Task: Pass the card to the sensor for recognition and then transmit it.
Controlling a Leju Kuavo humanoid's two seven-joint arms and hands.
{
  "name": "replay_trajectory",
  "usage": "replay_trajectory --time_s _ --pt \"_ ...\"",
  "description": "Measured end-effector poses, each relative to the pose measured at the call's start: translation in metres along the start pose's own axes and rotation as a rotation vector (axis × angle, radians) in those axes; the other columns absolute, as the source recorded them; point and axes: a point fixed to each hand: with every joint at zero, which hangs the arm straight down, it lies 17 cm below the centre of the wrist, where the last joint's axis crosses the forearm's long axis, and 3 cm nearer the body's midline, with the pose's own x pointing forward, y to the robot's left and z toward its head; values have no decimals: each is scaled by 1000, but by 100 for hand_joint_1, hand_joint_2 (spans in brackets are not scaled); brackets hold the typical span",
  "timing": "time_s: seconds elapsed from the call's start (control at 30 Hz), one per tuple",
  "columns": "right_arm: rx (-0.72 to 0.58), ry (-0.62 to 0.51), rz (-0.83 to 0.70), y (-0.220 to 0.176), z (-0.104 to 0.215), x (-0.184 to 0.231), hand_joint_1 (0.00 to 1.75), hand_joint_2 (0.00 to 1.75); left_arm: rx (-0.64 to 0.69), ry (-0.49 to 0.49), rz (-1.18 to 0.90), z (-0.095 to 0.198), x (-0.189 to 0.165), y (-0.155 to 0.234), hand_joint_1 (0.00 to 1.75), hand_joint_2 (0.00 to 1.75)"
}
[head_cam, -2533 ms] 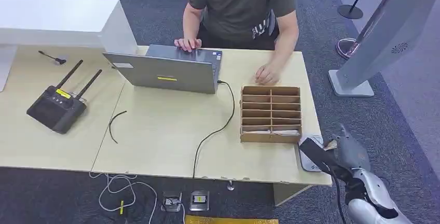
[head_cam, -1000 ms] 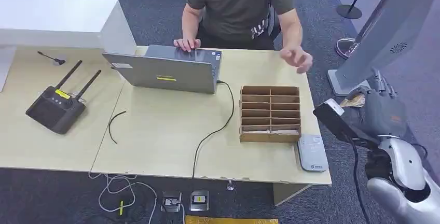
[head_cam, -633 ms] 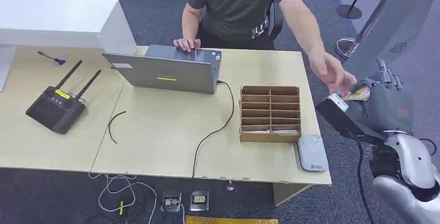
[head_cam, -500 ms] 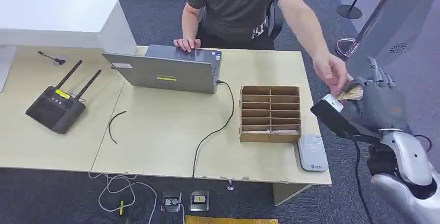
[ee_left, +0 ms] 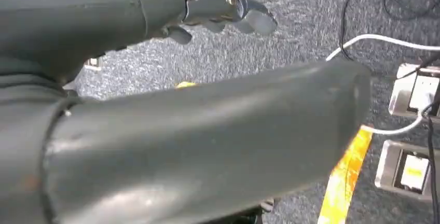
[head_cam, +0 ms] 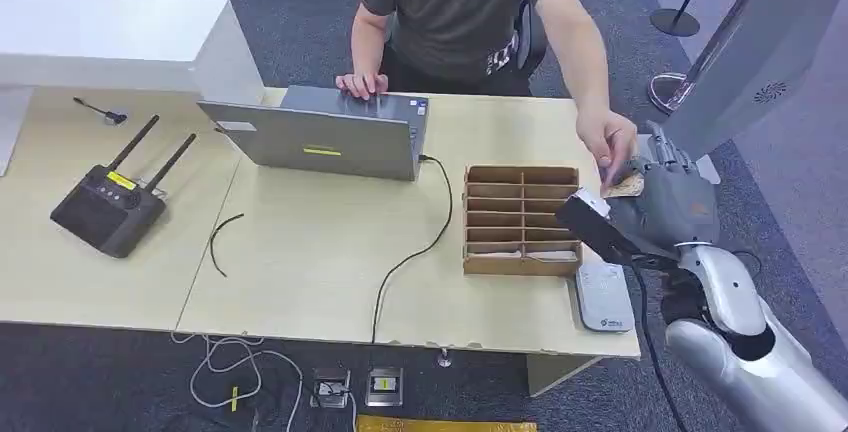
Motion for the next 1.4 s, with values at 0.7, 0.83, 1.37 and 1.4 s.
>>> replay_trajectory --time_s 0.7,0.83,1.37,1.4 --pt "88 121 116 33 6 -30 0 0 -7 -8 -17 2 5 -6 0 0" --pt "168 180 135 46 13 -42 0 0 -2 4 -17 3 -3 -4 0 0" --pt "256 167 143 63 42 -42 0 175 15 -62 36 3 3 0 0 0" --pt "259 168 136 64 44 -42 0 175 10 -78 44 4 6 0 0 0"
